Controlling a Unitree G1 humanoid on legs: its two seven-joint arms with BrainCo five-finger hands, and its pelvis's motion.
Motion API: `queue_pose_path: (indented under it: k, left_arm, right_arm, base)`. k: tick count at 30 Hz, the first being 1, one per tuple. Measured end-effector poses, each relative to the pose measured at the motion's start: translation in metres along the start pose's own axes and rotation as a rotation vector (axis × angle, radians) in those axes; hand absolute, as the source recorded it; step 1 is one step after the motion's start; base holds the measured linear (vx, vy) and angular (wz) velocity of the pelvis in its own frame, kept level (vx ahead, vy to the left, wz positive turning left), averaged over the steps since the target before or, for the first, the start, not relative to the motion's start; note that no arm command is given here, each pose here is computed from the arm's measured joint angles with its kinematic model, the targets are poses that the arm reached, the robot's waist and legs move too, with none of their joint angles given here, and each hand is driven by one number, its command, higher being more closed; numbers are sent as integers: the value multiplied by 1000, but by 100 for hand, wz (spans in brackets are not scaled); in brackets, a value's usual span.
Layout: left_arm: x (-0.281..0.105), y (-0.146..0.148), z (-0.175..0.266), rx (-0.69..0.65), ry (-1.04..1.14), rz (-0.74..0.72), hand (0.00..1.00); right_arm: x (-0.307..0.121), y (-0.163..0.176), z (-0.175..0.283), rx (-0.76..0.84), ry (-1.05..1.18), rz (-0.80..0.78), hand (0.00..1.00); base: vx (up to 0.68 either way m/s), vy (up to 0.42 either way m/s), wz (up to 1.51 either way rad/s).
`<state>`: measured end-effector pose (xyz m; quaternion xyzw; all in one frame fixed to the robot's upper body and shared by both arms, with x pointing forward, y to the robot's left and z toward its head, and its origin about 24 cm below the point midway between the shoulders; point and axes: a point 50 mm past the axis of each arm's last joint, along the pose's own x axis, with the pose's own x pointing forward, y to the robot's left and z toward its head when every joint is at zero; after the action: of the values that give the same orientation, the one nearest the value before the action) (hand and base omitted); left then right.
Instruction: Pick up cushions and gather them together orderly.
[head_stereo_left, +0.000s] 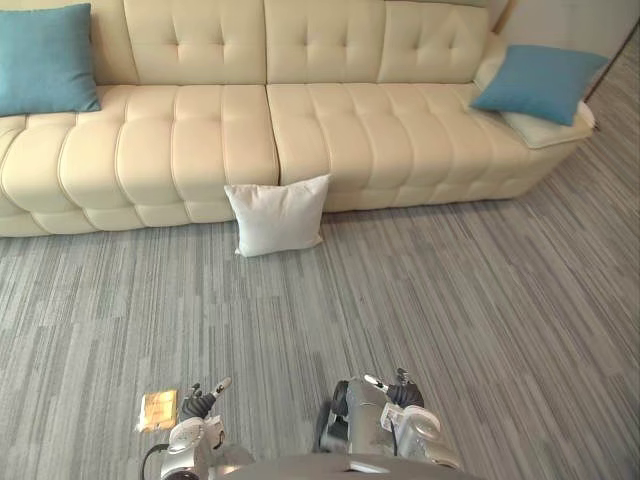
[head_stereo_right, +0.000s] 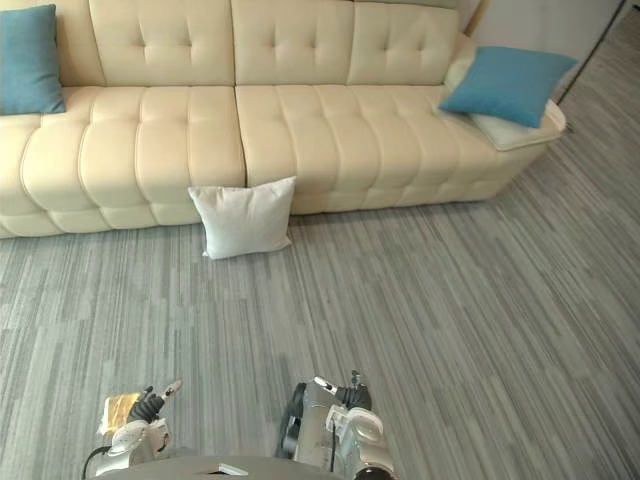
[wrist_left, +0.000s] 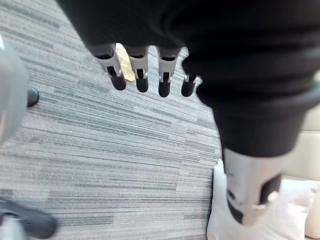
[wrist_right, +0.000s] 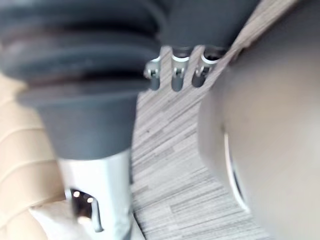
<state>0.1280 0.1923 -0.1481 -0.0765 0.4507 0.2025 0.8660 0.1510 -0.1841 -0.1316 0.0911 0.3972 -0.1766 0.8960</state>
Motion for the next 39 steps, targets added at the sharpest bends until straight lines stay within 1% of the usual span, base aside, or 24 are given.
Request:
queue_pose_path:
  k: [1, 5, 6, 7, 8, 13, 19, 22, 24, 26, 28, 30, 32, 36, 39]
  left_arm:
    - [-1, -17, -1, 31, 7, -52, 0]
    - [-2, -35, 3, 20, -14, -94, 0]
    - [-2, -32, 0, 37, -9, -88, 0]
    - [-2, -25, -1, 46, -5, -72, 0]
    - [-2, -25, -4, 45, 3, -71, 0]
    - [-3, -13, -4, -50, 0, -22, 0]
    - [-2, -8, 7, -79, -51, -9, 0]
    - [-2, -6, 10, -59, -62, -10, 0]
    - [-3, -4, 4, -51, -44, -7, 0]
    - [-1, -2, 10, -41, -64, -7, 0]
    - [1, 5, 10, -25, -61, 3, 0]
    - [1, 7, 8, -19, -51, 8, 0]
    - [-1, 11, 2, -11, -35, 15, 0]
    - [-1, 14, -2, 64, -9, 0, 0]
    - [-1, 13, -5, 67, 0, -2, 0]
  right_arm:
    - [6, -11, 14, -27, -29, -19, 0]
    - [5, -22, 10, -3, -15, -51, 0]
    - [4, -23, 10, -33, -20, -41, 0]
    - [0, -17, -3, -48, 19, -14, 0]
    - [0, -16, -6, -38, 26, -9, 0]
    - [1, -23, 3, -58, -6, -23, 0]
    - [0, -20, -3, -73, 20, -12, 0]
    - [-1, -16, -5, -54, 27, -9, 0]
    - [-2, -17, -12, -59, 51, -10, 0]
    - [-1, -8, -15, -59, 71, 12, 0]
    - [-2, 11, -21, -40, 93, 55, 0]
    - [-3, 13, -23, -40, 102, 59, 0]
    - [-3, 9, -26, -72, 115, 51, 0]
    - [-1, 9, -16, -111, 74, 66, 0]
    - [-1, 9, -13, -109, 53, 66, 0]
  base:
    - [607, -306, 46]
    - [248, -120, 41]
    - [304, -203, 55]
    - [295, -219, 43]
    - [356, -213, 33]
    - [360, -160, -25]
    - [420, 49, -53]
    - [401, 198, -24]
    - [494, 291, -23]
    - [431, 272, 1]
    - [514, 299, 2]
    - [338, 174, -4]
    - [323, 170, -19]
    - [246, 67, 21]
    - [286, -52, 23]
